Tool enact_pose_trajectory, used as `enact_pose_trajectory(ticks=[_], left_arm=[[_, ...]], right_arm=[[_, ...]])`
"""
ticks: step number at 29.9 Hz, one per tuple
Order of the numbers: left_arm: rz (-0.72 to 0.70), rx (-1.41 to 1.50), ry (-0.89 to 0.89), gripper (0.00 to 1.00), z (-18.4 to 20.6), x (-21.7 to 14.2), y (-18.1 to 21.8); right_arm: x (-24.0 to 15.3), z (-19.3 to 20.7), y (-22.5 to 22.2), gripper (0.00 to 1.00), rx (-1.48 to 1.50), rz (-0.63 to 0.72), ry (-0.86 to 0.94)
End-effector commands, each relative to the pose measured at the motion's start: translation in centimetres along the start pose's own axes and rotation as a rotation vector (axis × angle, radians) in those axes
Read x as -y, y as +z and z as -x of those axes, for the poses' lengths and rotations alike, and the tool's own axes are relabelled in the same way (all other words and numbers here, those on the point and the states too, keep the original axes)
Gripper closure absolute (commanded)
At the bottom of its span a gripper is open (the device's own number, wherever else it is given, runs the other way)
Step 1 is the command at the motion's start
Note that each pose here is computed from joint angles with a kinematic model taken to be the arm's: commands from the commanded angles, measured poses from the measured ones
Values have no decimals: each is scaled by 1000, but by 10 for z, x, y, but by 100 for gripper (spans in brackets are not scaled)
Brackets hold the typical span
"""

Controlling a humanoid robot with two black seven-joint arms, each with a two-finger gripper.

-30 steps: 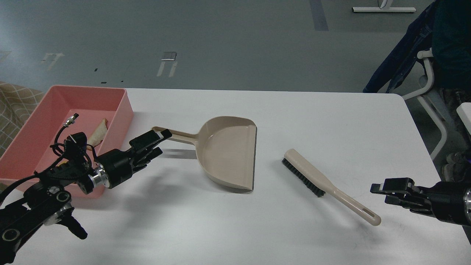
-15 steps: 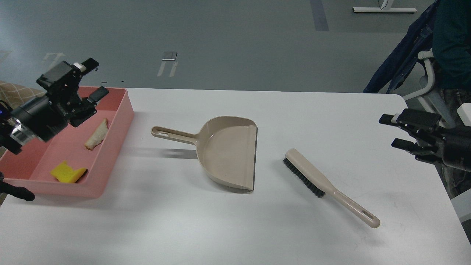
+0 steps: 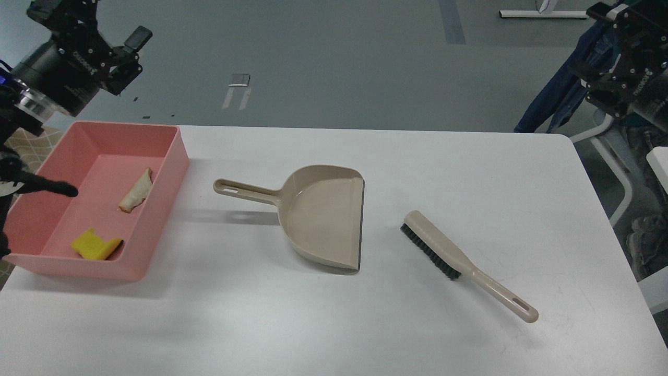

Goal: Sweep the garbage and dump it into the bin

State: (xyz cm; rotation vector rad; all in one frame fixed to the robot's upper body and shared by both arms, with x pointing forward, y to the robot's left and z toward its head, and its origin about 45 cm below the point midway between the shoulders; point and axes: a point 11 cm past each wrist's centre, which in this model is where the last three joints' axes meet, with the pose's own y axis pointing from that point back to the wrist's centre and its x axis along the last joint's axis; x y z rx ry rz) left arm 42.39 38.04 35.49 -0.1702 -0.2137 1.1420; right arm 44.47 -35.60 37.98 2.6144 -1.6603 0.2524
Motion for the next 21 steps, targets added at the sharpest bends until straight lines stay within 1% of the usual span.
enact_pose_trajectory(ticks=[1,5,7,9,13,16,18,21], left_arm=[[5,-55,18,3,5,31,-9],[2,-101,29,3,17,58,-20],[-17,-130,29,3,30,76,-32],[-28,-151,15,3,44,89,-41],[-16,-172,-4,3,61,102,-51],[-2,-205,-26,3,76,107,-55],[11,-257,-27,3,84,110,-58],[56,-372,2,3,84,111,-56]], right_arm=[[30,-25,-10,4,70,-62,103],[50,-39,-7,4,132,-81,184],[57,-49,-4,3,166,-115,240],[61,-49,1,3,189,-147,264],[66,-41,5,3,224,-208,282],[68,-37,9,3,334,-273,306],[63,-34,22,3,438,-304,327],[61,-28,37,3,520,-319,340]])
